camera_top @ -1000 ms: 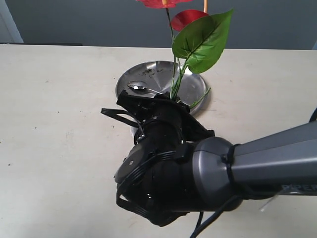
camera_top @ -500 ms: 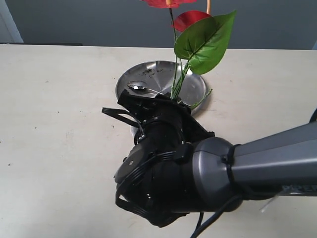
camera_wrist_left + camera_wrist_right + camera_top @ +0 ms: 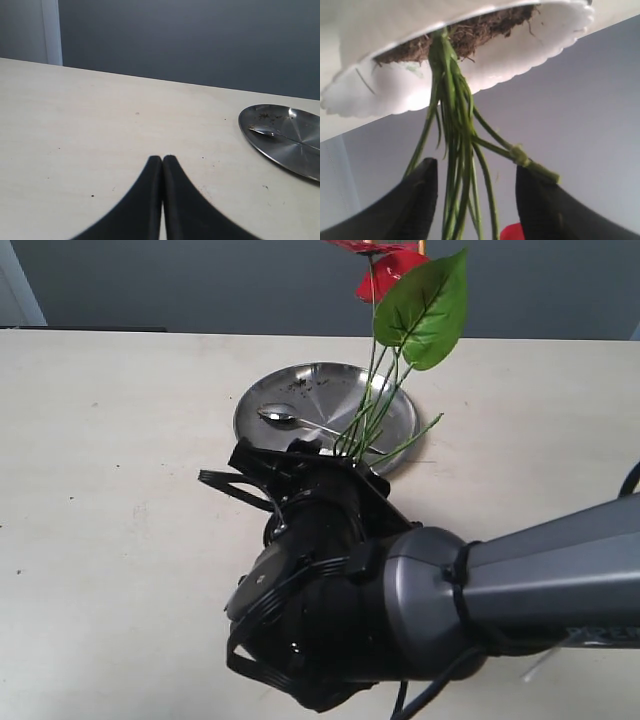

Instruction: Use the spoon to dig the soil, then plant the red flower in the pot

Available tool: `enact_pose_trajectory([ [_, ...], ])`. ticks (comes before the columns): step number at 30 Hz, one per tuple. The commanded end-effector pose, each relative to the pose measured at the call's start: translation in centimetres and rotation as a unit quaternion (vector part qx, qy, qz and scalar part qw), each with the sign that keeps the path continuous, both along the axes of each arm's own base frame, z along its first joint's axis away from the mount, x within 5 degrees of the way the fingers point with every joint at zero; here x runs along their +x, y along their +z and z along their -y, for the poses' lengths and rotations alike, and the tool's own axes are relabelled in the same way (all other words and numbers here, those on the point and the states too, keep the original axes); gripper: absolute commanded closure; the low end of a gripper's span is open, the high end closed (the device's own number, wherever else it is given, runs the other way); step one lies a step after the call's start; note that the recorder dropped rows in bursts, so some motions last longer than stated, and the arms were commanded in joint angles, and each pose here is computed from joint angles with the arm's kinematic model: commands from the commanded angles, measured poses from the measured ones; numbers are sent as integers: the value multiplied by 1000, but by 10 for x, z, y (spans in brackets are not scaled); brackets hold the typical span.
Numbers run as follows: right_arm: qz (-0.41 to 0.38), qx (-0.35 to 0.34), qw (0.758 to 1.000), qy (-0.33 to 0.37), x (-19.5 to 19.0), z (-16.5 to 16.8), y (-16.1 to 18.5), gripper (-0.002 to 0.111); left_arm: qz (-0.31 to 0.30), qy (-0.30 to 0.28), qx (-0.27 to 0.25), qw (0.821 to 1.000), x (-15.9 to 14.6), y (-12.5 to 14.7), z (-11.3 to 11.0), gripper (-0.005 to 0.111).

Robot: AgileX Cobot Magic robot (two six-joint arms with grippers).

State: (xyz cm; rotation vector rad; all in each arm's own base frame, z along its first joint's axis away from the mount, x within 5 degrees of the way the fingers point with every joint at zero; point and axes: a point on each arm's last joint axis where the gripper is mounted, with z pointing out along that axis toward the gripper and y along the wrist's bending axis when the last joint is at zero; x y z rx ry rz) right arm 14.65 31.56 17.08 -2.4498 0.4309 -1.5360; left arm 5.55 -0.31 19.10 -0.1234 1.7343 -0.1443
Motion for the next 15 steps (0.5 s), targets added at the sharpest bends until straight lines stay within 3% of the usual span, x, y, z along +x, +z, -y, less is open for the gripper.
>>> enact_pose_trajectory([
  [1, 8, -5, 1000, -6, -5, 1, 1, 60, 9, 2, 0, 1000, 0, 1, 0, 106],
  [15, 17, -14, 999, -24, -27, 1, 3, 60, 9, 2, 0, 1000, 0, 1, 0, 106],
])
